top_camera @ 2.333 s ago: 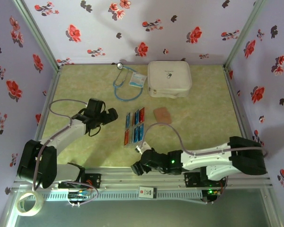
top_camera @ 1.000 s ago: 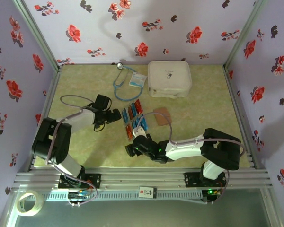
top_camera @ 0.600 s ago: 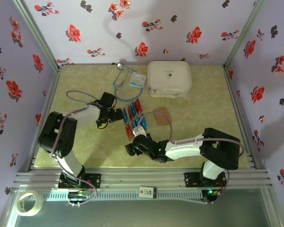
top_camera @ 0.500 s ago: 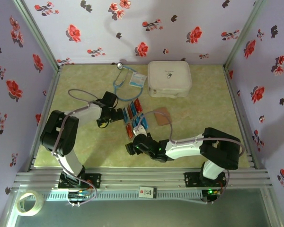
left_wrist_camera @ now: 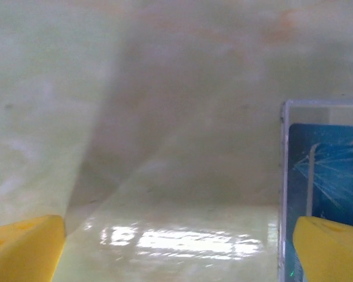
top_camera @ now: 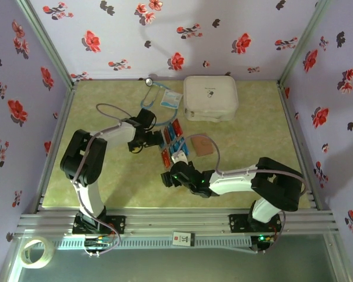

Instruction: Put the credit cards into the card holder

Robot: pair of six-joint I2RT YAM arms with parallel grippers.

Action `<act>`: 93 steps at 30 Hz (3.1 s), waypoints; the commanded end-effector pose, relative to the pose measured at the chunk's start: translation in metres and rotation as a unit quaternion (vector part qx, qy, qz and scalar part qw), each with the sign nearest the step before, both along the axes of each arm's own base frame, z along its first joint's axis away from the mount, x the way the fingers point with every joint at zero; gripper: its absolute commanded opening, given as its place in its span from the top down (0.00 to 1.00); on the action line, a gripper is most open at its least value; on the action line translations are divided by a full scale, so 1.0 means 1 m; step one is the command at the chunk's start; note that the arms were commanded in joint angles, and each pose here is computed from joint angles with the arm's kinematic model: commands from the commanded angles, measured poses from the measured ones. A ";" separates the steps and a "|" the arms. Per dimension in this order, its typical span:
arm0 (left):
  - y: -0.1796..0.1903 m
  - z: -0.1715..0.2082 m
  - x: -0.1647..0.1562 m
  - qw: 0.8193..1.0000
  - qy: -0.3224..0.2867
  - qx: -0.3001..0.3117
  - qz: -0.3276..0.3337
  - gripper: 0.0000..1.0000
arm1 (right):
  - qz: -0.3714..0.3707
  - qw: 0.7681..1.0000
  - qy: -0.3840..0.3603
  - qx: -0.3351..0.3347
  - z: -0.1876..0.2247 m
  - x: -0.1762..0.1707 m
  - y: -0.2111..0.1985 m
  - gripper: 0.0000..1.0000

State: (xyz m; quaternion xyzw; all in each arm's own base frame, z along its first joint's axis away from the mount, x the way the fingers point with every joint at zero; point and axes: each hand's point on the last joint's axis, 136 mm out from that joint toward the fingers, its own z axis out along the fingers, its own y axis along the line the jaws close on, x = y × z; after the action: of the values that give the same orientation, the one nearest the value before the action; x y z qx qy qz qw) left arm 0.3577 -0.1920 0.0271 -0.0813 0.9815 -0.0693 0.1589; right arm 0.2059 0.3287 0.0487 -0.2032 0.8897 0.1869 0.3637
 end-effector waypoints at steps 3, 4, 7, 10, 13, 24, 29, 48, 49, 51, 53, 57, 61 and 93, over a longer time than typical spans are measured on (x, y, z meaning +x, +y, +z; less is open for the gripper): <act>-0.040 0.008 0.017 0.998 -0.017 -0.044 -0.041 0.00 | -0.017 1.000 -0.012 0.019 0.011 0.012 -0.006 0.13; -0.042 0.008 0.018 0.998 -0.016 -0.044 -0.042 0.00 | -0.020 1.000 -0.012 0.019 0.010 0.014 -0.008 0.13; -0.047 0.007 0.023 0.998 -0.016 -0.045 -0.046 0.00 | -0.027 0.999 -0.014 0.021 0.012 0.019 -0.010 0.13; -0.052 0.007 0.028 0.998 -0.016 -0.046 -0.050 0.00 | -0.035 0.999 -0.013 0.019 0.011 0.024 -0.013 0.13; -0.054 0.006 0.031 0.997 -0.016 -0.048 -0.051 0.00 | -0.029 0.999 0.000 0.023 0.008 0.023 -0.013 0.13; -0.049 0.004 0.028 0.997 -0.016 -0.049 -0.054 0.00 | -0.001 0.999 0.036 0.031 0.014 0.009 -0.014 0.12; -0.032 0.009 0.028 0.998 -0.022 -0.047 -0.047 0.00 | 0.026 0.997 0.061 0.038 0.023 -0.007 -0.017 0.12; 0.040 0.085 0.011 0.990 -0.104 -0.095 0.011 0.00 | -0.168 0.956 0.098 0.219 0.134 0.059 -0.147 0.13; 0.042 0.088 0.008 0.989 -0.109 -0.100 0.014 0.00 | -0.184 0.948 0.113 0.235 0.129 0.066 -0.155 0.13; 0.044 0.094 -0.001 0.987 -0.115 -0.113 0.022 0.00 | -0.219 0.927 0.146 0.267 0.118 0.082 -0.172 0.14; 0.045 0.098 -0.010 0.984 -0.122 -0.126 0.030 0.00 | -0.241 0.911 0.175 0.286 0.105 0.093 -0.182 0.13; 0.048 0.096 -0.028 0.979 -0.128 -0.153 0.049 0.00 | -0.275 0.892 0.210 0.290 0.079 0.107 -0.192 0.10; 0.046 0.085 -0.041 0.974 -0.120 -0.181 0.059 0.00 | -0.284 0.889 0.230 0.276 0.057 0.105 -0.193 0.12; -0.006 0.062 -0.048 0.981 -0.072 -0.179 0.010 0.00 | -0.297 0.841 0.274 0.360 -0.009 0.122 -0.175 0.57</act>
State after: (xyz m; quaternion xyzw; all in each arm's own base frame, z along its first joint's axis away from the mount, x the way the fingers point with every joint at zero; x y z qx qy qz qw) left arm 0.3051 -0.1927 0.0848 -0.1124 0.9392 -0.2473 0.2098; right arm 0.3213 0.1481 0.0348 0.2782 0.8532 0.4003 0.1856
